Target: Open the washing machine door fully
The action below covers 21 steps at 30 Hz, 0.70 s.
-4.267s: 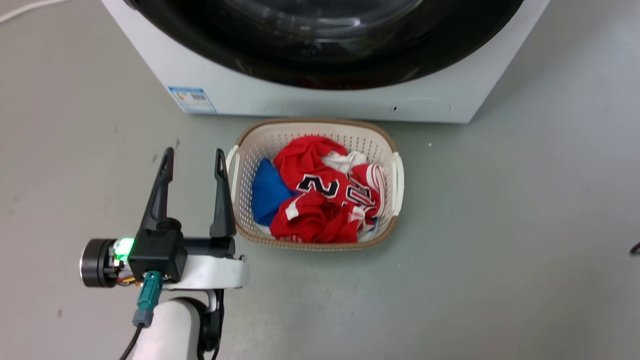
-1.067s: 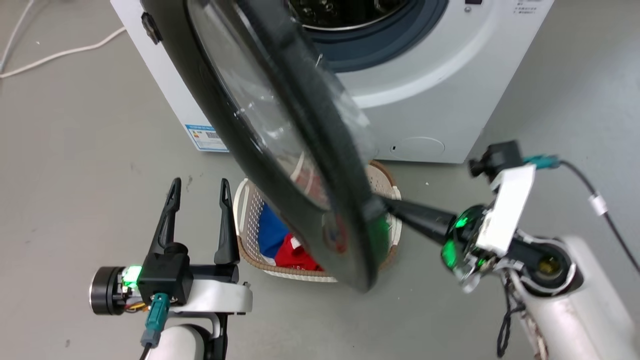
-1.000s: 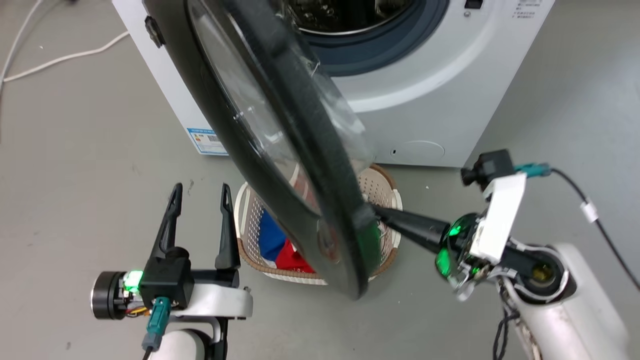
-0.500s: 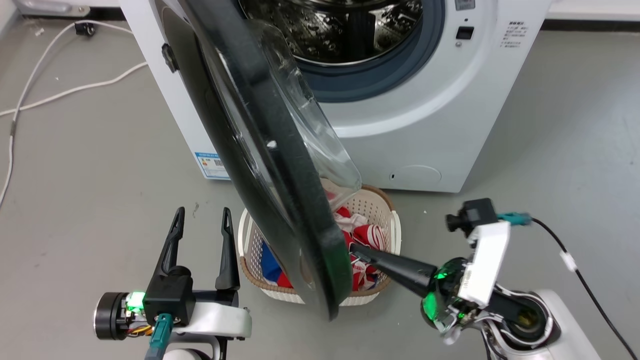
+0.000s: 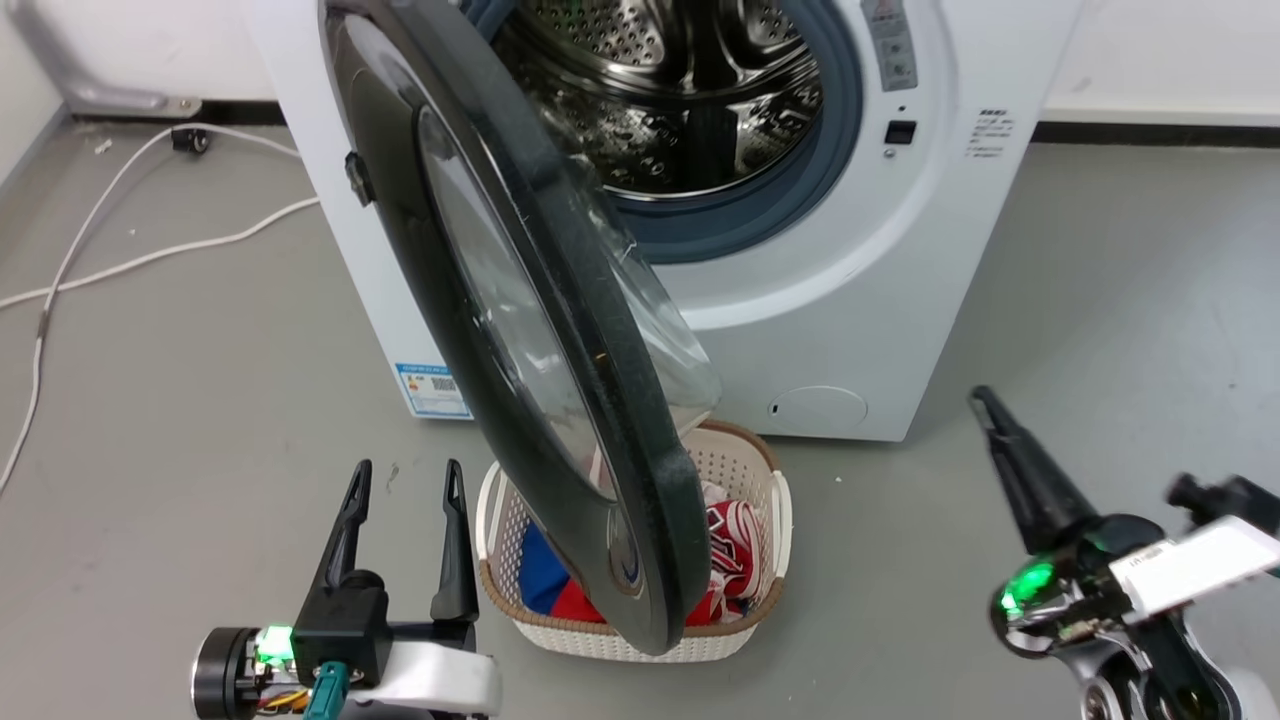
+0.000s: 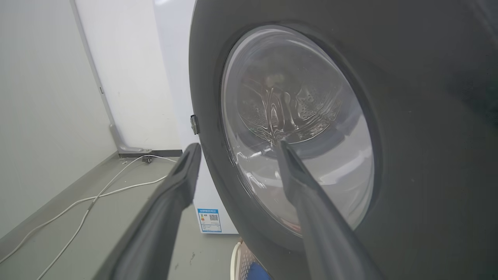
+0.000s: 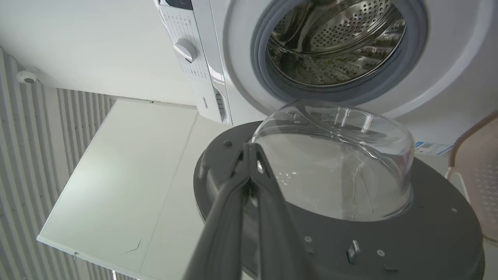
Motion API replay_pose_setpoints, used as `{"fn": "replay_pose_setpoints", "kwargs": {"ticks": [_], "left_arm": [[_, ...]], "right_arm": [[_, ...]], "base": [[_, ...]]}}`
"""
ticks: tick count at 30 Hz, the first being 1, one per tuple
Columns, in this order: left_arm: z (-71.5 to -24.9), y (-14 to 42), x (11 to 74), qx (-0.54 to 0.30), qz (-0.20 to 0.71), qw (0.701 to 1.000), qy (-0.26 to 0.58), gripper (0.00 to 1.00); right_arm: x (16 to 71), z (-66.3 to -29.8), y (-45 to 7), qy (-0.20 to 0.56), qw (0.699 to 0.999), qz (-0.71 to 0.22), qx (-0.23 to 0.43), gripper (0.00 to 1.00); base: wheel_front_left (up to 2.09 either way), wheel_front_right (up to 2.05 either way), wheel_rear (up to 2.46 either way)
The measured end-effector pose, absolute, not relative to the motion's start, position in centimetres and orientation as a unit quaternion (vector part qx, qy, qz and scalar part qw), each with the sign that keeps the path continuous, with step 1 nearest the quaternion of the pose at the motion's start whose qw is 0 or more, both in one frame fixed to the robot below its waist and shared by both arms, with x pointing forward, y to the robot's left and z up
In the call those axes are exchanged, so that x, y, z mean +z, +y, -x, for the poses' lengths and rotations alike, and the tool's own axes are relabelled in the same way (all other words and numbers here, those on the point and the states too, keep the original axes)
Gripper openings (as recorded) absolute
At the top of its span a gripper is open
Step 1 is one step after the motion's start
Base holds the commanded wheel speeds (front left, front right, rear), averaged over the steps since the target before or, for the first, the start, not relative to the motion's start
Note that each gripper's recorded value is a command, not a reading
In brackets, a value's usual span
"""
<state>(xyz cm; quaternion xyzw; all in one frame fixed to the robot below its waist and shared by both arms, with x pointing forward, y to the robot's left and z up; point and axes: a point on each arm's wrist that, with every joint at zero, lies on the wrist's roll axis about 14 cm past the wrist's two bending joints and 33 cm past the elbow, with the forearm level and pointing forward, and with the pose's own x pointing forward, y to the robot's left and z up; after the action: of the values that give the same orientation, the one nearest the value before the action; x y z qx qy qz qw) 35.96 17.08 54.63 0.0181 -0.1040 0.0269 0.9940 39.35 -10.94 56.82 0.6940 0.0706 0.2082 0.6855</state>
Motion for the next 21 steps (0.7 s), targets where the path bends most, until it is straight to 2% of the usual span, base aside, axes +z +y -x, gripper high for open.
{"fn": "replay_pose_setpoints", "kwargs": {"ticks": [3, 7, 10, 14, 17, 21], "left_arm": [[-35.8, 16.9, 54.9, 0.024, -0.018, 0.994, -0.109, 1.00], [-35.7, 16.7, 55.0, 0.021, -0.019, 0.993, -0.110, 1.00], [-35.5, 16.7, 55.0, 0.021, -0.022, 0.993, -0.111, 1.00], [-35.5, 16.7, 55.2, 0.020, -0.023, 0.993, -0.115, 1.00], [-35.5, 16.7, 55.1, 0.019, -0.023, 0.993, -0.112, 1.00], [-35.4, 16.8, 55.0, 0.021, -0.024, 0.993, -0.112, 1.00]], "right_arm": [[57.5, -38.9, -13.3, 0.013, 0.724, -0.669, 0.166, 0.00], [58.1, -38.4, -16.6, -0.073, 0.800, -0.587, 0.096, 0.00], [58.4, -37.9, -18.4, -0.132, 0.879, -0.455, 0.061, 0.00], [58.4, -37.4, -18.6, -0.151, 0.948, -0.273, 0.063, 0.00], [61.3, -37.1, -18.9, -0.205, 0.964, -0.161, 0.053, 0.00], [61.3, -36.5, -17.7, -0.205, 0.976, -0.042, 0.055, 0.00]], "base": [[0.00, 0.00, 0.00], [0.00, 0.00, 0.00], [0.00, 0.00, 0.00], [0.00, 0.00, 0.00], [0.00, 0.00, 0.00], [0.00, 0.00, 0.00]]}}
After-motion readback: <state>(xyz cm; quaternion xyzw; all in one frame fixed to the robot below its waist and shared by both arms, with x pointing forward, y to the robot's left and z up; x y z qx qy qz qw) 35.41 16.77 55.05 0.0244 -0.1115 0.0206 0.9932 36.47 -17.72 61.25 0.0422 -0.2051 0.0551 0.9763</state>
